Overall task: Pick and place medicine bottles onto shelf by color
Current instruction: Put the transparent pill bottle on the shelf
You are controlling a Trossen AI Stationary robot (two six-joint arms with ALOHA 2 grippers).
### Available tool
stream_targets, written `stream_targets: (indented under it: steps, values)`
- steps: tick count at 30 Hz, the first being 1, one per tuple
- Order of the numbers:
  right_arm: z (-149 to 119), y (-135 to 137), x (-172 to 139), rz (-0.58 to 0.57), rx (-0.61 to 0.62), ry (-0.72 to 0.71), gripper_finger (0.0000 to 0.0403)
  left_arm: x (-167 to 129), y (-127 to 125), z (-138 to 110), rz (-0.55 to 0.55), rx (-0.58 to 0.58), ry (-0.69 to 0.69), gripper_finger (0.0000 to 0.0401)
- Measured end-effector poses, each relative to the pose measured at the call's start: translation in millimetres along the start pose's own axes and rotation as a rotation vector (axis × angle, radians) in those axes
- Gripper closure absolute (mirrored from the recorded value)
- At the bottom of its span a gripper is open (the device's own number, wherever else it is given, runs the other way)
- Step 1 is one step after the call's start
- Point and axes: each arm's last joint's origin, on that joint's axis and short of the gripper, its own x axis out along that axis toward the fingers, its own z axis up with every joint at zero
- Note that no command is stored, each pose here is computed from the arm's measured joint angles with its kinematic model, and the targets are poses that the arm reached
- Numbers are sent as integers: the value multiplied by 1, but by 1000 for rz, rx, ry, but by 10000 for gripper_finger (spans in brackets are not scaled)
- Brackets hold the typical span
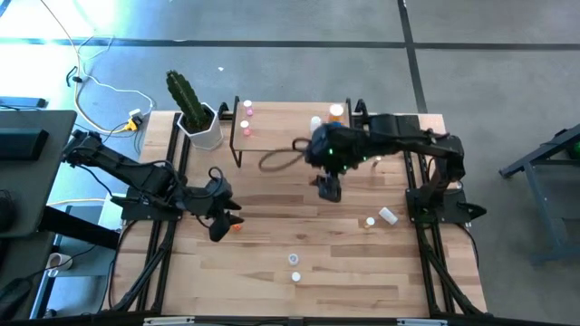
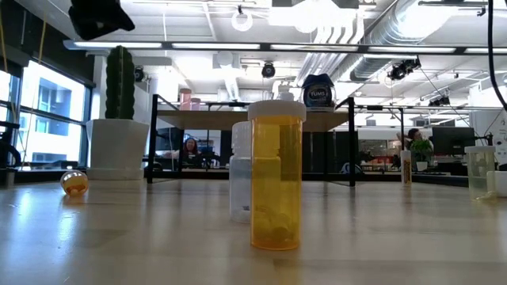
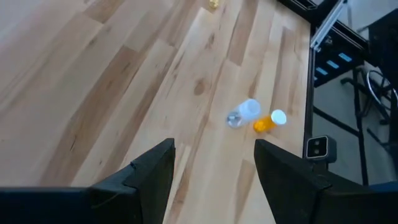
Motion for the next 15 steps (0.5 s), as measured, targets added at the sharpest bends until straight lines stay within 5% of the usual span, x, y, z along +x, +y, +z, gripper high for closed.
stream_targets:
  steps: [11, 15]
  values:
    - [-13, 64, -3, -93, -155, -40, 162, -5, -9, -4, -52, 44, 2, 192]
    - [-24, 74, 24, -112, -148, 10, 162, -6, -12, -5, -75, 52, -1, 192]
